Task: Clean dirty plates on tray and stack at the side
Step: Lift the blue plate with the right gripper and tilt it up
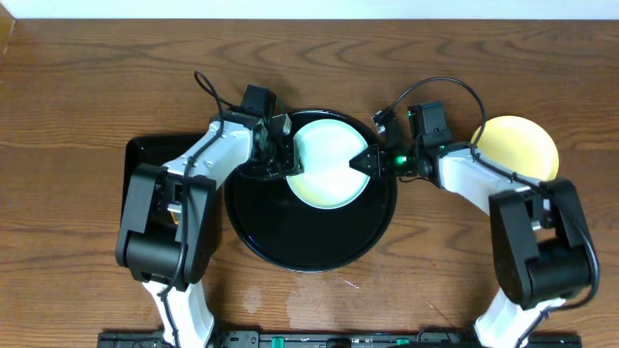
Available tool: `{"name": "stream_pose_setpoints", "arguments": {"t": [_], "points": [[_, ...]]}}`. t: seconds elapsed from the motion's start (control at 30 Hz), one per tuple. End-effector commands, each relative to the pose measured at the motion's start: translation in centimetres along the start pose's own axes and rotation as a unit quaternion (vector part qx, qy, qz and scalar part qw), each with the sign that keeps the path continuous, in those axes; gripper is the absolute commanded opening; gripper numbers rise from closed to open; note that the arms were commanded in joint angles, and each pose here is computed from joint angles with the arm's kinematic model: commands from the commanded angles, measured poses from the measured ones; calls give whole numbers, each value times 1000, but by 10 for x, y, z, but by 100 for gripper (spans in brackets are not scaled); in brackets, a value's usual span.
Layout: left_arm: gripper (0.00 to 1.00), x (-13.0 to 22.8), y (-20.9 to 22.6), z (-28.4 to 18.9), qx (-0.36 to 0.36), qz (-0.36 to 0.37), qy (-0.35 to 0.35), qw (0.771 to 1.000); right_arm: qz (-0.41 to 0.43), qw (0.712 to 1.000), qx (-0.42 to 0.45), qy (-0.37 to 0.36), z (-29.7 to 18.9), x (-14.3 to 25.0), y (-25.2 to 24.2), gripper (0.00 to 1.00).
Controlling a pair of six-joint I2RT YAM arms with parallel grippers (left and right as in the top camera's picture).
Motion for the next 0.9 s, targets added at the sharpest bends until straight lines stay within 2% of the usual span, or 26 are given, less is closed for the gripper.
{"name": "stream_pose_setpoints", "arguments": {"t": [0.0, 0.1, 0.2, 0.4, 0.53, 0.67, 0.87], "points": [[52, -5, 0, -28, 20, -14, -10, 1000, -57, 996, 66, -15, -17, -11, 11, 1], [60, -2, -1, -66, 40, -19, -37, 998, -88, 989, 112, -31, -40, -20, 22, 1], [64, 6, 1, -104, 52, -5, -70, 996, -116, 980, 156, -42, -57, -26, 36, 1], [67, 21, 19, -164, 32, -24, -147, 988, -199, 955, 213, -51, -72, -30, 75, 1], [68, 35, 43, -197, 0, -61, -187, 981, -264, 923, 275, -51, -72, -28, 105, 1], [68, 42, 61, -217, -4, -96, -206, 974, -309, 896, 314, -52, -71, -24, 130, 1], [69, 44, 84, -227, -18, -140, -215, 967, -396, 862, 315, -46, -66, -13, 169, 1]]}}
Point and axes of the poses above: each gripper's point midway between its finger pads, its own z axis out along the fingers, its own y axis along the line the jaws close on, x = y × z, the point moved 8 cm from there along -z, back along the fingers, and after that the axes turned 15 degrees about -z, right-handed, at the moved point
